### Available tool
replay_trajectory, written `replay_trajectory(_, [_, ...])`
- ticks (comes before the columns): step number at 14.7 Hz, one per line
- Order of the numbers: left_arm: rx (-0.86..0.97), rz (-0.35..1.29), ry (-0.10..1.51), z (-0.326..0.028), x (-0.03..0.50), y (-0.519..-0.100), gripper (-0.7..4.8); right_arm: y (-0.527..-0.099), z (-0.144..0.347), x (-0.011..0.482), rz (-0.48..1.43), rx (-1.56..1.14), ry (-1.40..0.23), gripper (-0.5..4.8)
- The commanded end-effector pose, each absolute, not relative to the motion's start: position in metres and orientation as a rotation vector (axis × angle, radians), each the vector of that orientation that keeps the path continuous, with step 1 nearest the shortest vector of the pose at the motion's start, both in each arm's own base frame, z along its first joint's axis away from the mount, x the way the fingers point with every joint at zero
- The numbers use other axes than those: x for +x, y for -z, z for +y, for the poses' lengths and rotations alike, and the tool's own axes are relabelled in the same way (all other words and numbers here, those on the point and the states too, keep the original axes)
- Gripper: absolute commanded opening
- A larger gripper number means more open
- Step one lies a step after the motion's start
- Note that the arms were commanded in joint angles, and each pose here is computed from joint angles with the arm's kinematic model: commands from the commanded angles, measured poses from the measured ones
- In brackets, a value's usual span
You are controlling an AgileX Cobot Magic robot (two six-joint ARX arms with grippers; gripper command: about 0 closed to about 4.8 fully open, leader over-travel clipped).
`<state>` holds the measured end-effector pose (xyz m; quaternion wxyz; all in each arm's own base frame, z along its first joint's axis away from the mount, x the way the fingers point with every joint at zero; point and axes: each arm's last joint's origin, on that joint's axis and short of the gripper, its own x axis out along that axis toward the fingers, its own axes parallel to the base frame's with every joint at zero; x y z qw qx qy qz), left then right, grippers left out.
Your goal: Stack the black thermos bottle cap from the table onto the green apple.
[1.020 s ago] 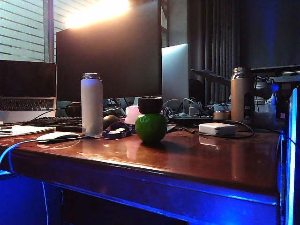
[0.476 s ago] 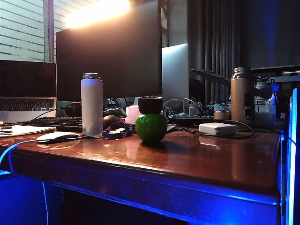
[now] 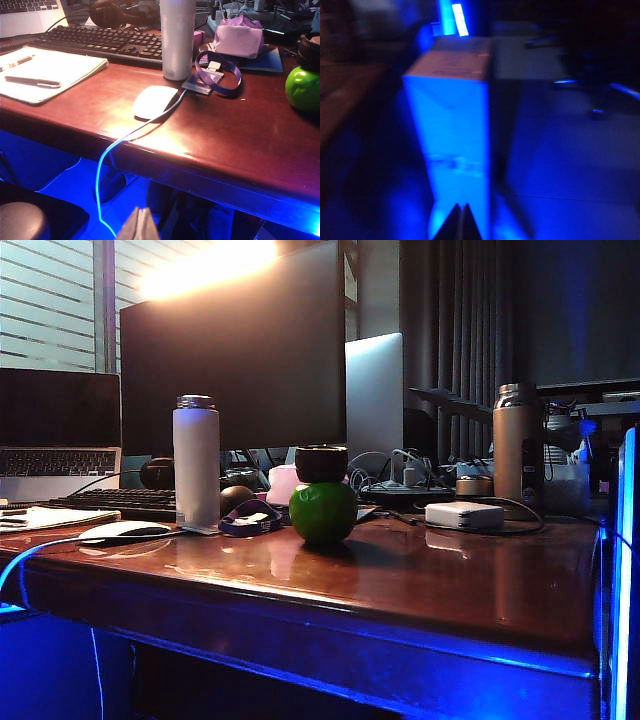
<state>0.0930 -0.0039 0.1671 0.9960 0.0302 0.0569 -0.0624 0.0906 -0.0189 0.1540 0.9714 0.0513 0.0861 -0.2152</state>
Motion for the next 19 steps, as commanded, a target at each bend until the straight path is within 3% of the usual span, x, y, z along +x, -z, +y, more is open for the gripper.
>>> replay_trajectory(1, [0.065,0.096,0.127,-0.0041,0.0928,-0.1692,-0.03,-0.1505,-0.0119,0.0944,0.17,0.134,0.178,-0.01])
replay_trajectory(3, [0.065,0.096,0.127,-0.0041,0.0928,-0.1692,-0.03,-0.1508,-0.0073,0.0958,0.153,0.146,0.012,-0.01])
replay_trajectory(19, [0.065,0.096,0.127,-0.0041,0.0928,-0.1692,-0.03,-0.1503,-0.0082,0.0959,0.152,0.143,0.049,-0.01])
